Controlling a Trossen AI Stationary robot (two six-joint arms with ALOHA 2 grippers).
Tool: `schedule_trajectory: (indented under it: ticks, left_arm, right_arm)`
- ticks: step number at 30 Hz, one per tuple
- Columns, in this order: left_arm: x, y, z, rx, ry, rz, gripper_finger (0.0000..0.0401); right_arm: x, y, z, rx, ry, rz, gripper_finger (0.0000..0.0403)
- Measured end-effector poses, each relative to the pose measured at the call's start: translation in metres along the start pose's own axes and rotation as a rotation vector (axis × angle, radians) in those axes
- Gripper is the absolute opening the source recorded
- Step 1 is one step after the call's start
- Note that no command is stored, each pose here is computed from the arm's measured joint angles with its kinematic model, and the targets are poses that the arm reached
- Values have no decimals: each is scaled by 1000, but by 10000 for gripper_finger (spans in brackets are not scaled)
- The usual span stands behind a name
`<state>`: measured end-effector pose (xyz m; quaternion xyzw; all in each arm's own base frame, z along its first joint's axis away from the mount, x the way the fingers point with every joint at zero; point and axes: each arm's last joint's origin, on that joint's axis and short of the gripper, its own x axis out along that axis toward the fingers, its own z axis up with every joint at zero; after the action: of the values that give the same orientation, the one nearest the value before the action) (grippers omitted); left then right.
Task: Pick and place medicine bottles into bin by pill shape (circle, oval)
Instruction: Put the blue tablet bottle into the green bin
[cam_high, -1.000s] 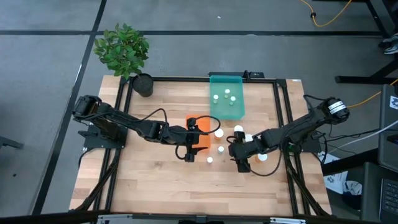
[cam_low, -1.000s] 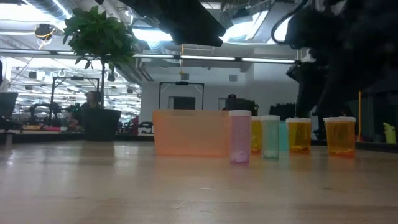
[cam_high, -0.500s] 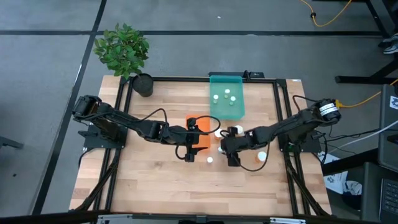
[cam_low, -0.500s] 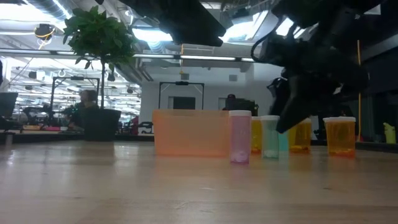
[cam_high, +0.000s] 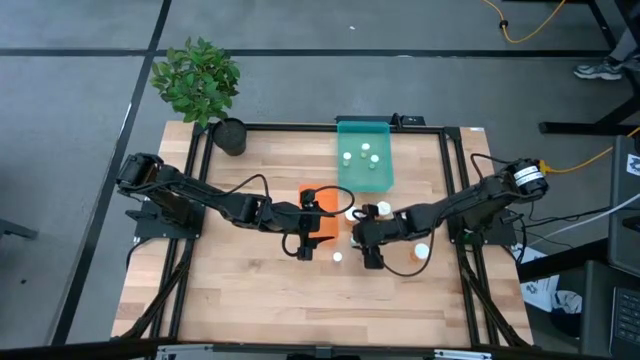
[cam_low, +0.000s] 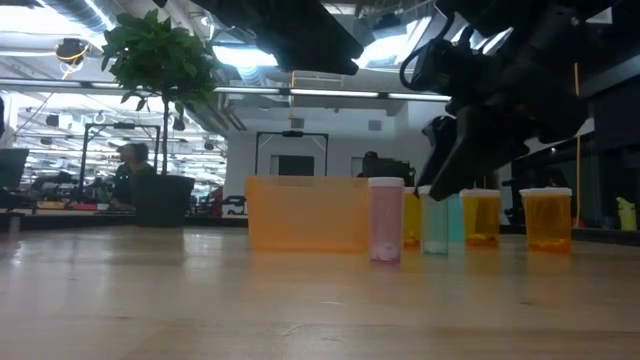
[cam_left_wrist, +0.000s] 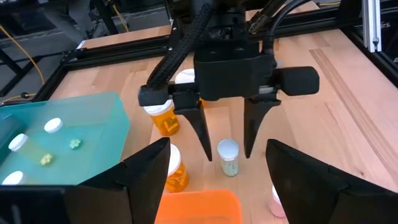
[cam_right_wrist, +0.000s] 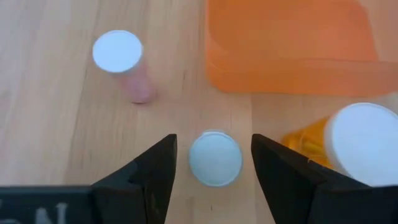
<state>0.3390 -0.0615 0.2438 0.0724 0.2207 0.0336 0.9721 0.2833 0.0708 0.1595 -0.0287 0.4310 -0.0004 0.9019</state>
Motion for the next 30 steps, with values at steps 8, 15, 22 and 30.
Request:
schedule_trajectory:
  ticks: [8, 15, 22, 30]
  left_arm:
    - [0, 0, 0, 0, 0, 0, 257]
    - [0, 0, 0, 0, 0, 0, 257]
    - [0, 0, 0, 0, 0, 0, 257]
    - [0, 0, 0, 1, 2, 0, 257]
  right_arm:
    - [0, 1, 0, -1, 4, 25, 175]
    - [0, 1, 0, -1, 4, 25, 131]
    - [-1, -1, 0, 24, -5, -18, 114]
    - [-36, -5, 19, 77, -29, -21, 114]
